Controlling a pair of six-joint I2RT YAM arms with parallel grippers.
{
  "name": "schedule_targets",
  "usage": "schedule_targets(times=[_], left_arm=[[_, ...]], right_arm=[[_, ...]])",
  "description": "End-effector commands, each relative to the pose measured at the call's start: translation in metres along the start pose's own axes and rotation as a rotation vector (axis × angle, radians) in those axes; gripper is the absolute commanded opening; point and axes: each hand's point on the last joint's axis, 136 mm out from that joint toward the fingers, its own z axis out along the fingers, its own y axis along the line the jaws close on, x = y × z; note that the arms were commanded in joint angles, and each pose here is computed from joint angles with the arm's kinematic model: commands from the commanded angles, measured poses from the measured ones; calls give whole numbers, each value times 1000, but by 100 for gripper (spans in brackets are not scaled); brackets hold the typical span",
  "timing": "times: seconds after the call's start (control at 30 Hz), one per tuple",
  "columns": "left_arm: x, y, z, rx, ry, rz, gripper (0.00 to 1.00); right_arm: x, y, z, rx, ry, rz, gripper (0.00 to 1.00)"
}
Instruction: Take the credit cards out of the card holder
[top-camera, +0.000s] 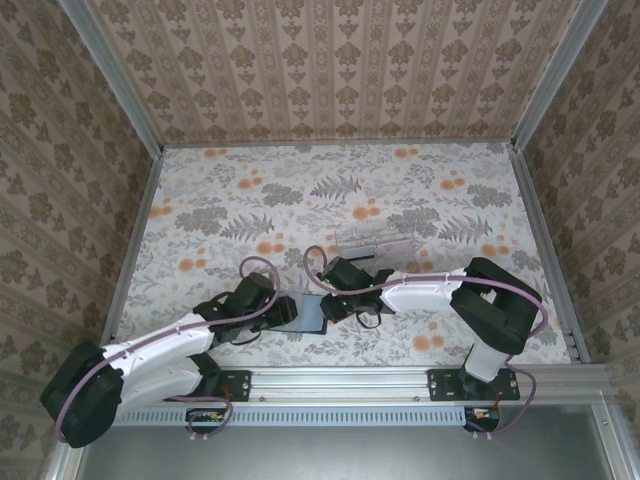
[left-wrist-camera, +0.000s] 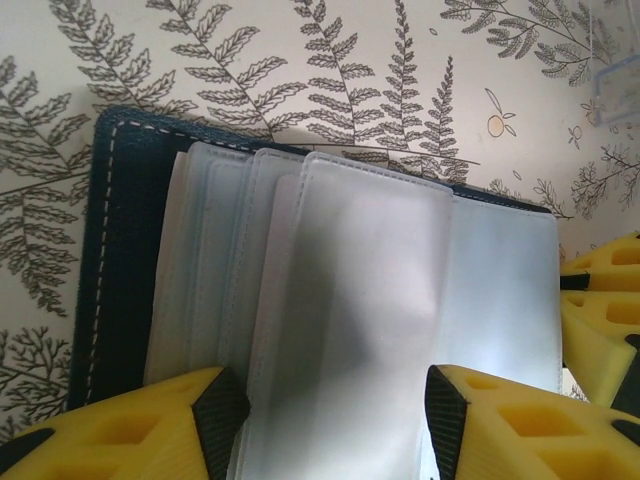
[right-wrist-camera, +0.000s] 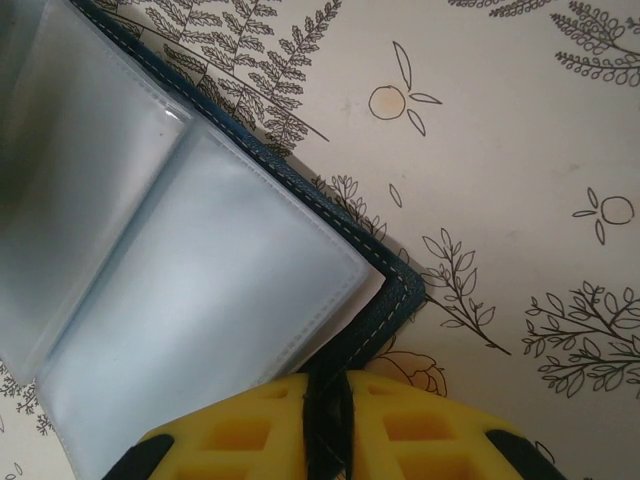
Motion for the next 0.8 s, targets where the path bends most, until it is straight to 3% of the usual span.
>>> schedule_targets(times=[0.0, 0.4, 0.77], left_arm=[[9, -17, 3, 92, 45, -3, 56], [1, -45, -7, 205, 19, 22, 56], [3, -27, -9, 96, 24, 43, 65]], right_arm=[[18, -4, 10, 17, 72, 18, 19], [21, -6, 14, 27, 89, 16, 19], [14, -14, 2, 70, 52, 23, 22]])
